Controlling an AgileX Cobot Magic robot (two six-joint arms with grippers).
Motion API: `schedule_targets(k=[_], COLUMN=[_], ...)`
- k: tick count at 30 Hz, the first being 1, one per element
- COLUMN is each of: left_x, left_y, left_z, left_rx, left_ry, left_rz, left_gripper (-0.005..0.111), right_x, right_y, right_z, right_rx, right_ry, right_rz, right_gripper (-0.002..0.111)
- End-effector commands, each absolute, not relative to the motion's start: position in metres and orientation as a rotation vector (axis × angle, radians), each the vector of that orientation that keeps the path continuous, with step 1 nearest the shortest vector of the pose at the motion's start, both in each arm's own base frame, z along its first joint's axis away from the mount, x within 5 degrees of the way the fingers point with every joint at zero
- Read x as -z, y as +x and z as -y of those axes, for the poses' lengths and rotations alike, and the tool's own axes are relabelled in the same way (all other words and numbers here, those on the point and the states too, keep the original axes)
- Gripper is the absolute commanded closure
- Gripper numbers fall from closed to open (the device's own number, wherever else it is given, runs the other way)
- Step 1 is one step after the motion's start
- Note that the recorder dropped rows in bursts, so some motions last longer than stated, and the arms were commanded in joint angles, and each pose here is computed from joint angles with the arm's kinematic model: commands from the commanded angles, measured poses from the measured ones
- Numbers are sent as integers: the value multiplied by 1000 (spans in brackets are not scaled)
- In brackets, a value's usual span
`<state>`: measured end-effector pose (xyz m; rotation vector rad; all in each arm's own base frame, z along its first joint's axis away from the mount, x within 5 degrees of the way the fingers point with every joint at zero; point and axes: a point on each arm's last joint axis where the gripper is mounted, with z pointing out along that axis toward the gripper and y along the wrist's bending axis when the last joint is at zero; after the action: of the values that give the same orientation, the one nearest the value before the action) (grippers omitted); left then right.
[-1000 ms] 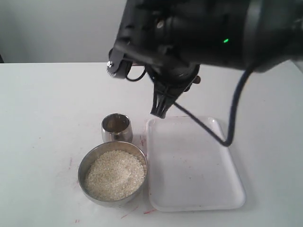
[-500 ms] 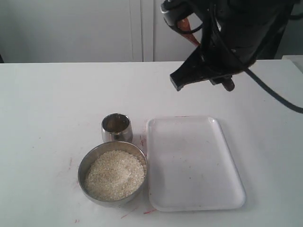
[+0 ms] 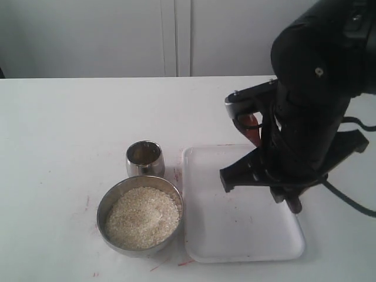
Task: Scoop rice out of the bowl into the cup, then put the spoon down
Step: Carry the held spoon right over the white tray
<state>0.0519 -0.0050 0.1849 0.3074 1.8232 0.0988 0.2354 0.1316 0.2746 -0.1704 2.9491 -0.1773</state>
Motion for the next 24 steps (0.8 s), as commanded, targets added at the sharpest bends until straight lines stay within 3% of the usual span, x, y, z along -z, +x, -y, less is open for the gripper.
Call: schedule_targets(k=[1,8,15,24], left_x=[-178,-178,-178,-178], left_y=[51,51,51,51], left_z=[5,5,5,5], left_rx=[-84,-84,-84,-84], left_ry=[316,316,316,316], left_rz=[-1882,-1882,-1882,-1882], left_gripper=[92,92,92,92], right_x=[-262,-250,-218,-185], right_y=[234,241,280,283], right_z=[-136,-140,-143,-149], right_rx=[49,34,89,151], right_ry=[-120,-68,90,136], right_rz=[-2961,-2924,-2878,-3019], right_gripper=[108,108,108,108])
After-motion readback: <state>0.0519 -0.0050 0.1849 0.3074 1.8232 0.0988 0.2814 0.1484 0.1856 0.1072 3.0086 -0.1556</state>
